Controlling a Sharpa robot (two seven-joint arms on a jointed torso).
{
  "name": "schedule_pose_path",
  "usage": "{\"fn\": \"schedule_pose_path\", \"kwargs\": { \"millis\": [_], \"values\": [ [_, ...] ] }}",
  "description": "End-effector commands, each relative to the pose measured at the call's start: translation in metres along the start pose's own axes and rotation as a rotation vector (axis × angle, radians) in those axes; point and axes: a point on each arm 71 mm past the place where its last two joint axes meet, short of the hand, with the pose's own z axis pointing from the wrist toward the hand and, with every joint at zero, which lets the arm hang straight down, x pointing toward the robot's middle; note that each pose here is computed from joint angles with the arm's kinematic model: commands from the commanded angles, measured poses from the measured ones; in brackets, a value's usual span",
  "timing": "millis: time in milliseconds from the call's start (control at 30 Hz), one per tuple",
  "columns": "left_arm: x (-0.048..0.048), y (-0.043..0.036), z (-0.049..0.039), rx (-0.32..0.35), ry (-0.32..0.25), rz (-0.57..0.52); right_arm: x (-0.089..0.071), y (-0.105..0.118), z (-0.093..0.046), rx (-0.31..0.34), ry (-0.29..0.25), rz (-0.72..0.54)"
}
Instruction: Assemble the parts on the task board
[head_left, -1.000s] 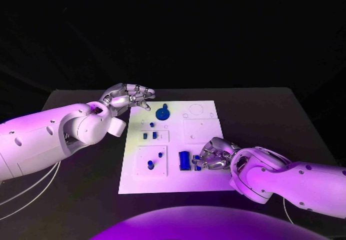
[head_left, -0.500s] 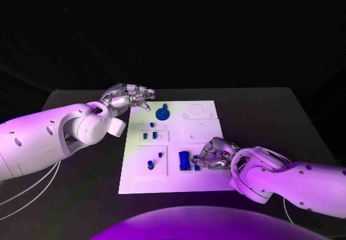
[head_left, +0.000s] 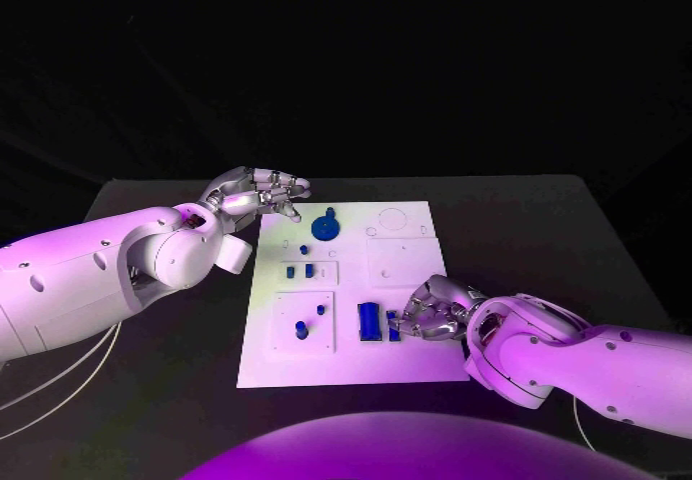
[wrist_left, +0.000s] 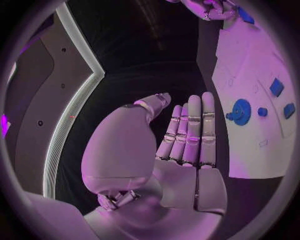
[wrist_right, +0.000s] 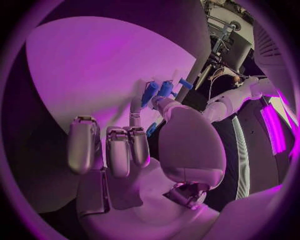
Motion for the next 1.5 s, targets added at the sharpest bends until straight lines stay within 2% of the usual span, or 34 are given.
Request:
{"fn": "schedule_pose_path", "kwargs": {
  "millis": [33, 500, 700, 1067, 1500],
  "values": [
    [0.0024, -0.0009, 0.0006, 0.007, 0.019, -0.003, 0.002, 0.003, -0.002, -0.028, 0.019, -0.015],
    [0.0020, -0.0007, 0.0005, 0.005, 0.019, -0.002, 0.002, 0.002, -0.005, -0.045, 0.032, -0.014],
    [0.0016, -0.0007, 0.0003, 0.005, 0.018, -0.002, 0.005, -0.001, -0.008, -0.049, 0.095, -0.035],
    [0.0011, -0.0005, 0.0000, 0.002, 0.017, -0.001, 0.007, -0.007, -0.012, -0.040, 0.150, -0.034],
    [0.0013, -0.0002, -0.0001, -0.002, 0.020, 0.001, 0.006, -0.010, -0.012, -0.027, 0.153, -0.020]
  ]
}}
